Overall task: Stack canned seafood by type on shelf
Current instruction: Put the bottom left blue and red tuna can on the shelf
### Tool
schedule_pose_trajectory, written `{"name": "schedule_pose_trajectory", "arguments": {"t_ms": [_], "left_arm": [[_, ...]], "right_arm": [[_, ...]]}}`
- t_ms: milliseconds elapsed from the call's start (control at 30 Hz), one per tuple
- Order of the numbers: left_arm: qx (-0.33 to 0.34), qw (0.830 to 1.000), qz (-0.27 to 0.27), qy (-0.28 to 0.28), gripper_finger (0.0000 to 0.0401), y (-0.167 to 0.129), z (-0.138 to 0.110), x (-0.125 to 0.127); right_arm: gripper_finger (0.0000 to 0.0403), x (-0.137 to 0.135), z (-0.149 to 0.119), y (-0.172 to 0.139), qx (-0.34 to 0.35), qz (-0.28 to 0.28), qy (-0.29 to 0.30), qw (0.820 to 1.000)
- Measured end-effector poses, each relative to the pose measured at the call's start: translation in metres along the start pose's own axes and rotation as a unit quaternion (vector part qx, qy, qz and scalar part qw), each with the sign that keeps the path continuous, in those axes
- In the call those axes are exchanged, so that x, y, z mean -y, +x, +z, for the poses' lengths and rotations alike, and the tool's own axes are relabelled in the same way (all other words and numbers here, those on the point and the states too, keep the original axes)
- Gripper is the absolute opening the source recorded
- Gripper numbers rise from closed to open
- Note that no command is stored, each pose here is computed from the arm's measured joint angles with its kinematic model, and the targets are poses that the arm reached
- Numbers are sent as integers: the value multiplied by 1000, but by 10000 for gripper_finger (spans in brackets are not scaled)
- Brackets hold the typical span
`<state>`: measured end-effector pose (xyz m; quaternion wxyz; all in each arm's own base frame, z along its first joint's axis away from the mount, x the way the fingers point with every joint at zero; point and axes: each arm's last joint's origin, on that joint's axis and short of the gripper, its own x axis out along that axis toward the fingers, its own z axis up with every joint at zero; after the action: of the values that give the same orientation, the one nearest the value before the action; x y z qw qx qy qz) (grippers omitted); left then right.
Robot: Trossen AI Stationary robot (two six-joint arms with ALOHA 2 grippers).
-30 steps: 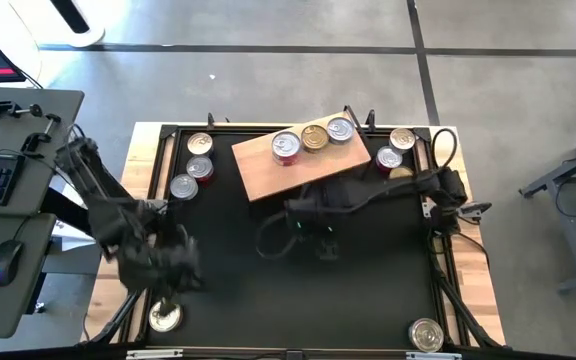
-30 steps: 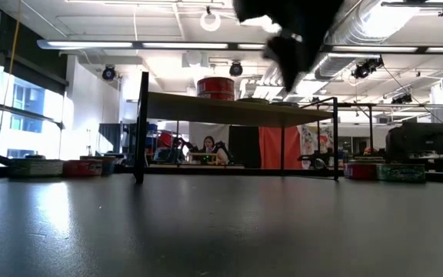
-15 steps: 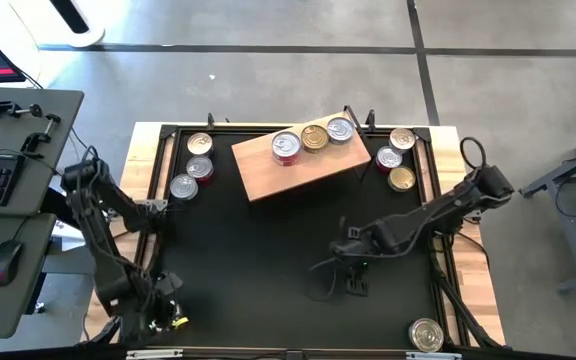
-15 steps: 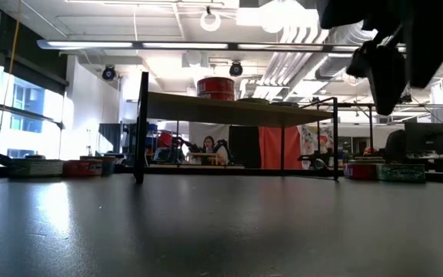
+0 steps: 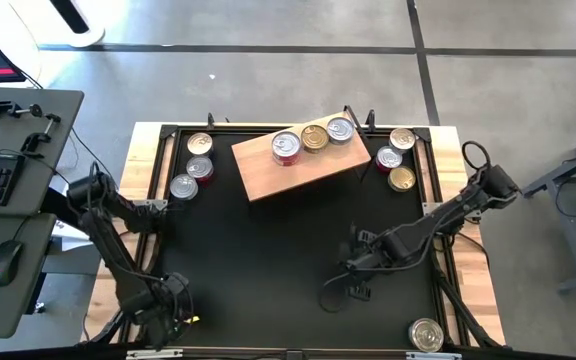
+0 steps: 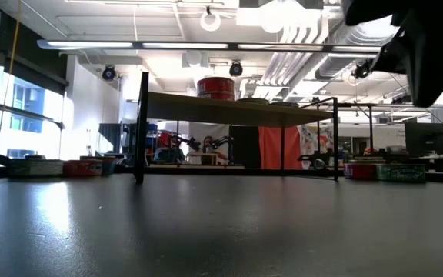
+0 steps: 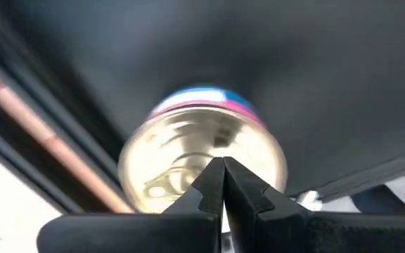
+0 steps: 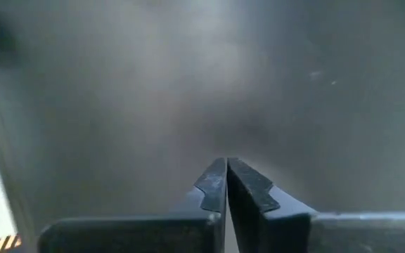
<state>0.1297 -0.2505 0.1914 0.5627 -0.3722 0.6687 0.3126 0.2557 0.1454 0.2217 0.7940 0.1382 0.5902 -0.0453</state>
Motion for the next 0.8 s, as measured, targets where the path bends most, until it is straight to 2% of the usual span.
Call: {"name": "schedule_pose_trajectory", "arguments": {"t_ms": [100, 200, 367, 500, 600, 667, 800], "left_arm": [[7, 1000, -25, -1, 0, 4, 4, 10], [21, 999, -17, 28, 0, 11, 5, 13], [2, 990, 8, 142, 0, 23, 4, 18], [28, 972, 0, 233, 0, 22, 10, 20], [80, 959, -4, 272, 0, 22, 28, 28], [119, 951, 26, 284, 0, 27, 46, 31], [151, 939, -11, 309, 0, 15, 74, 49]], "right_arm": [[7, -1, -5, -7, 6, -5, 4, 1000], [1, 2, -7, -15, 17, -17, 7, 1000], [1, 5, -8, -22, 29, -23, 9, 999], [0, 8, -6, -24, 35, -23, 12, 999], [0, 9, -5, -26, 42, -23, 14, 999], [0, 9, -4, -29, 55, -23, 15, 998], [0, 10, -4, -37, 74, -11, 28, 997]]}}
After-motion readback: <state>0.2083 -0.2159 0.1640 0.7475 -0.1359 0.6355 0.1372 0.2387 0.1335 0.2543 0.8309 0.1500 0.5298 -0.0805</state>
